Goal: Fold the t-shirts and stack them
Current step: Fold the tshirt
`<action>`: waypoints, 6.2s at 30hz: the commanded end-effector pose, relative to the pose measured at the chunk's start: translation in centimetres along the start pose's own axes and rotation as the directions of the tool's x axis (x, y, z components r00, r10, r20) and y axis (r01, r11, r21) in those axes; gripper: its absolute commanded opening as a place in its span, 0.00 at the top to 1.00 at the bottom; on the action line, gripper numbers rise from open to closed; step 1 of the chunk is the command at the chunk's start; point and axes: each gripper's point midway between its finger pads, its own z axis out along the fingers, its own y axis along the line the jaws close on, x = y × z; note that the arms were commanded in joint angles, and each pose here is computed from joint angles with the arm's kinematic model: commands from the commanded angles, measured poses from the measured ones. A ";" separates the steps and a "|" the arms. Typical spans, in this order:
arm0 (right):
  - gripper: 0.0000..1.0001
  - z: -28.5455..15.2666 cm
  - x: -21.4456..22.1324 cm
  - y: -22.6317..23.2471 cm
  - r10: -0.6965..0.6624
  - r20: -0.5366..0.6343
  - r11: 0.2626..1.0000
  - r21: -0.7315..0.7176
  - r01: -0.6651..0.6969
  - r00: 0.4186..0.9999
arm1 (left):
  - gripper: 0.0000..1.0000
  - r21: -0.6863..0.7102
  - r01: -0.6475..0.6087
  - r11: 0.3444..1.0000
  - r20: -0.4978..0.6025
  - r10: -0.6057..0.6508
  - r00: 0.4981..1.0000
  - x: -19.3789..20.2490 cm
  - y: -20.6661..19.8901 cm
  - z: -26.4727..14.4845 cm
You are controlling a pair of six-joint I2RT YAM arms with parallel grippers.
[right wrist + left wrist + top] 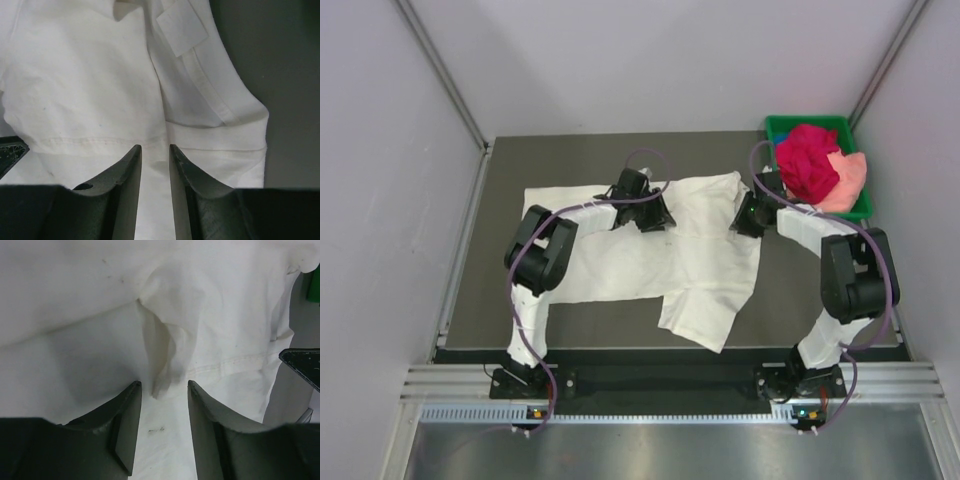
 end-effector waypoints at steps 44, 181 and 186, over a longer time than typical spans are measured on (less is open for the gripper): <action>1.00 -3.5 -0.7 1.3 0.067 0.109 0.998 -0.018 -0.066 0.992 | 1.00 -0.054 -0.017 0.998 -0.032 0.016 0.999 -1.0 -3.1 -1.4; 0.60 -0.6 1.2 2.4 0.000 0.030 1.000 0.026 0.000 1.000 | 0.46 0.166 -0.138 0.976 -0.004 0.141 0.990 -2.7 -2.3 -4.7; 0.62 0.0 2.5 2.3 -0.001 0.011 1.000 0.027 0.000 1.000 | 0.46 0.147 -0.141 0.979 -0.028 0.147 0.989 -1.6 -1.7 -3.3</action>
